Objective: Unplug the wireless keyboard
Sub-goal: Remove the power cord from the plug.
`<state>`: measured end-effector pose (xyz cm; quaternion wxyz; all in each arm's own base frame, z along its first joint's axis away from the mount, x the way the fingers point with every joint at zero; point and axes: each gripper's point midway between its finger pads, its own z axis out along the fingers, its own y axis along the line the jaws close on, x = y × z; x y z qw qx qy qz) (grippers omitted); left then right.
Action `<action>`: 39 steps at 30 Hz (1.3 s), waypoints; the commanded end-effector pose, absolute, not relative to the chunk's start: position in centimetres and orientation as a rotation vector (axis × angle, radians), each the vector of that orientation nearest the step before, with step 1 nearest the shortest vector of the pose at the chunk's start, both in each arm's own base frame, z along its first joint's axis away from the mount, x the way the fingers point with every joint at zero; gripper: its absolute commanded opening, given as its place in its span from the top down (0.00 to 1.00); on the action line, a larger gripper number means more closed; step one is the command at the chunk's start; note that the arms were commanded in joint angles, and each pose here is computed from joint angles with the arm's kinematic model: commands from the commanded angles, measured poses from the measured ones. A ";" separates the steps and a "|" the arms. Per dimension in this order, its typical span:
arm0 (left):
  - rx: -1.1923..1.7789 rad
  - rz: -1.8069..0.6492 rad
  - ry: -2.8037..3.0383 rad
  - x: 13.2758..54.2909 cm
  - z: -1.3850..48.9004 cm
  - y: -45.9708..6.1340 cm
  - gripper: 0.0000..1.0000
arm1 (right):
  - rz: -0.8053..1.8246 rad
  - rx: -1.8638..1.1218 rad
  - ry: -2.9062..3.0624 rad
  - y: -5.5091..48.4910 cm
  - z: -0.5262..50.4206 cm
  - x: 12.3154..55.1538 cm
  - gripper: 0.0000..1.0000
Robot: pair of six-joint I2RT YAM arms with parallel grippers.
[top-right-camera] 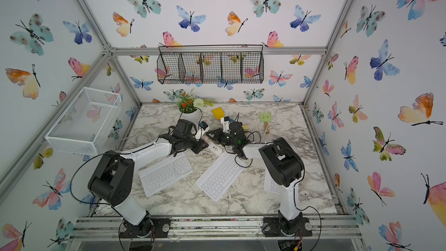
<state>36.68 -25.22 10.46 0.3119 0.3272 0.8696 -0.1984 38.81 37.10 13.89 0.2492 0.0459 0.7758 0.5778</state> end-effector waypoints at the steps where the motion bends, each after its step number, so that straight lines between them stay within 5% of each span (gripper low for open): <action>1: 0.656 -0.515 2.451 37.3 9.7 -22.8 1.00 | 1.373 0.434 1.904 32.1 15.0 43.0 0.98; 9: 0.767 -0.430 2.432 36.4 9.0 -22.5 1.00 | 1.268 0.386 2.044 33.4 14.1 44.3 0.98; 26: 1.056 -0.427 2.323 32.1 8.6 -23.1 1.00 | 1.504 0.164 2.180 34.9 11.9 46.3 0.98; 39: 0.568 -0.552 2.477 37.5 9.0 -21.9 1.00 | 1.320 0.512 1.878 31.4 14.9 43.2 0.98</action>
